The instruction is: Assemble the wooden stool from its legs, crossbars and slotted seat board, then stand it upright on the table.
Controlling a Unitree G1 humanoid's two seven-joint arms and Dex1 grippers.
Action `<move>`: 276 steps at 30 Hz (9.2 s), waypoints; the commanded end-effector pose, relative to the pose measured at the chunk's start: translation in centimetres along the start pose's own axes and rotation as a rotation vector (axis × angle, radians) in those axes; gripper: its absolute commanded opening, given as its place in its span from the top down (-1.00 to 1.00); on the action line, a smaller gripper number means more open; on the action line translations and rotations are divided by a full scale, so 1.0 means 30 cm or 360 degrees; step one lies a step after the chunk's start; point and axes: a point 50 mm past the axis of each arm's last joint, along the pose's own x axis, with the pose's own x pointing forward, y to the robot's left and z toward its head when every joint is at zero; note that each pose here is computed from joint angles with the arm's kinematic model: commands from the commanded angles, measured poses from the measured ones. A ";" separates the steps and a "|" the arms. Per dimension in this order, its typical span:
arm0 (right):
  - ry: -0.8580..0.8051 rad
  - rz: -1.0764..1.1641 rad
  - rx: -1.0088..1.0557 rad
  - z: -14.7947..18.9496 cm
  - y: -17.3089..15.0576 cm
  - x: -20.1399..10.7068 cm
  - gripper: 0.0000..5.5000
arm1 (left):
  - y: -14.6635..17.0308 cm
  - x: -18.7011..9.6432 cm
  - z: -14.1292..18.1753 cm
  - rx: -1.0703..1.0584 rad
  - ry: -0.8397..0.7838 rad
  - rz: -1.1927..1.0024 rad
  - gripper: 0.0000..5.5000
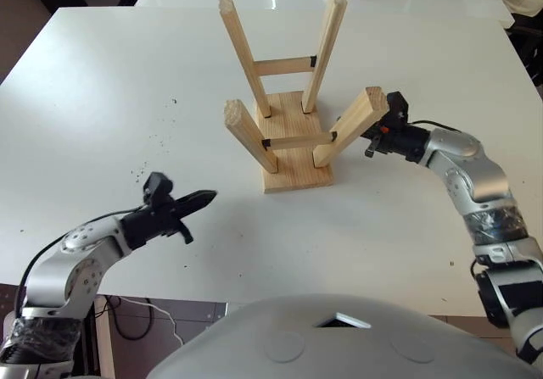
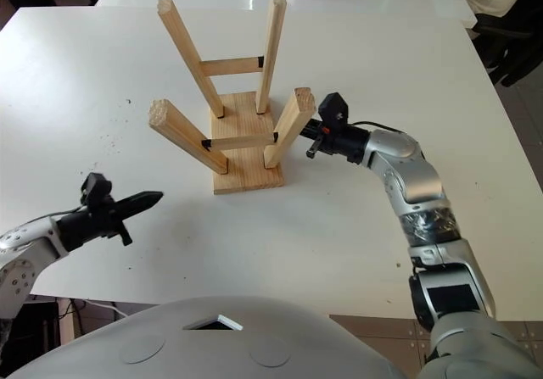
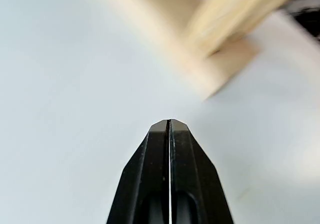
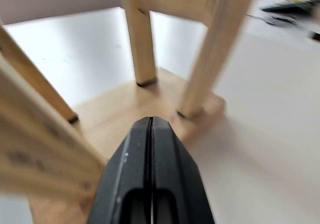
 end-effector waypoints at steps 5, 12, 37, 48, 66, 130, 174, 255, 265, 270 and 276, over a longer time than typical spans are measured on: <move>-0.0029 0.0501 0.0046 0.046 0.010 0.064 1.00 | -0.080 0.174 0.036 0.0111 -0.0046 -0.0314 0.99; 0.0065 0.0844 0.0175 -0.010 0.126 0.087 1.00 | 0.020 0.192 0.013 0.0221 0.0012 -0.0114 0.99; 0.0254 0.0213 0.0328 -0.132 0.301 -0.202 1.00 | 0.217 0.049 0.086 0.0434 -0.0114 0.0466 0.99; 0.0479 -0.0290 0.0133 -0.188 0.062 -0.362 1.00 | 0.091 -0.070 -0.065 0.0291 0.0172 0.0351 0.99; 0.0507 -0.0068 0.0160 -0.270 0.105 -0.224 1.00 | 0.075 0.032 -0.160 0.0318 0.0271 0.0285 0.99; 0.0524 0.0045 0.0187 -0.269 0.144 -0.194 1.00 | 0.082 0.071 -0.124 0.0338 0.0172 0.0159 0.99; 0.0234 0.0385 0.0118 0.087 0.362 -0.308 1.00 | -0.206 -0.023 0.117 0.0391 0.0005 -0.0318 0.99; 0.0580 0.0437 0.0004 -0.183 0.109 -0.180 0.45 | 0.173 0.149 0.008 0.1021 0.0372 -0.0481 0.45; 0.0464 0.0513 0.0166 -0.157 0.140 -0.161 0.45 | 0.115 0.181 0.060 0.0789 0.0149 -0.0559 0.47; 0.0312 0.0580 0.0410 -0.088 0.174 -0.166 0.45 | 0.075 0.163 0.076 0.0549 0.0081 -0.0609 0.47; -0.0072 0.0723 0.0938 0.136 0.206 -0.235 0.45 | -0.079 0.090 0.136 0.0033 -0.0134 -0.0782 0.47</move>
